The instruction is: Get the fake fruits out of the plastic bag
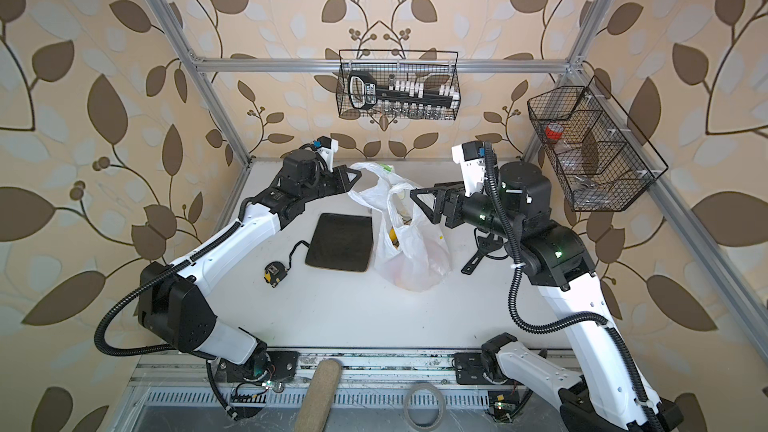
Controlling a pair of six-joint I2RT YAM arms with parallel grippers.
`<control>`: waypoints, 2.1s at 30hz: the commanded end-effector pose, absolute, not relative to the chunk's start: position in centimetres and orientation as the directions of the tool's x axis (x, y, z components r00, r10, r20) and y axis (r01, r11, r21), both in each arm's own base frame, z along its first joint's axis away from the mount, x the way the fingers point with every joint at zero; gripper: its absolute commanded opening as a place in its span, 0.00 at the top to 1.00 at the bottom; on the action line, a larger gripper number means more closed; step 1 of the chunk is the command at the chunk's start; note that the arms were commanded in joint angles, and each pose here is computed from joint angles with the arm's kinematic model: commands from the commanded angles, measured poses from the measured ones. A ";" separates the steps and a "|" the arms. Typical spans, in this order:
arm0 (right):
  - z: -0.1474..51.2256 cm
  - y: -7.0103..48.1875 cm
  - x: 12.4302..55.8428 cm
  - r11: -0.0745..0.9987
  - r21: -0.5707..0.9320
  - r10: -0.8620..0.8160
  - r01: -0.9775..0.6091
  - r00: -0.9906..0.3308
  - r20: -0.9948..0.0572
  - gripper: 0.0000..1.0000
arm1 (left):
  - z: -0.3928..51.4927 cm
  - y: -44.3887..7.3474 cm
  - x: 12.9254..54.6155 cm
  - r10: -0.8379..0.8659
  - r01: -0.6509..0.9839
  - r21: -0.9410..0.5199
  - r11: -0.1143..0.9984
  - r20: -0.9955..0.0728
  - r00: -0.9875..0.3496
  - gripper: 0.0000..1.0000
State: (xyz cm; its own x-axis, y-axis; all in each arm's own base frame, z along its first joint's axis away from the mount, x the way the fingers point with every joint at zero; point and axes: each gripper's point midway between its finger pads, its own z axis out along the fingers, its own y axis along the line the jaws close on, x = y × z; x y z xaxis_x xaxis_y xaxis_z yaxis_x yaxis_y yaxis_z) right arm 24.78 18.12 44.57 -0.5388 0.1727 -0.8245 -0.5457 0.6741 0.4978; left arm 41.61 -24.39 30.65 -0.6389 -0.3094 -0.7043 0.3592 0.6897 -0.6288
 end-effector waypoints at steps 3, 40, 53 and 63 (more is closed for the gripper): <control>40.7 18.6 24.1 0.702 0.632 0.193 -0.327 -0.768 -0.611 0.19 | 33.9 -24.8 41.3 -0.327 0.408 -0.624 0.666 -0.737 -0.592 1.00; 33.3 21.9 38.2 0.678 0.734 0.612 0.041 -0.584 -0.533 1.00 | 34.8 -24.8 40.2 -0.311 0.412 -0.599 0.686 -0.754 -0.578 1.00; 47.6 15.3 43.9 0.657 0.707 0.610 -0.260 -0.367 -0.702 1.00 | 41.0 -28.2 46.5 -0.392 0.467 -0.640 0.610 -0.756 -0.524 1.00; 47.4 12.4 42.6 0.712 0.633 0.544 -0.303 -0.332 -0.771 1.00 | 43.4 -30.0 48.2 -0.380 0.544 -0.616 0.570 -0.785 -0.489 1.00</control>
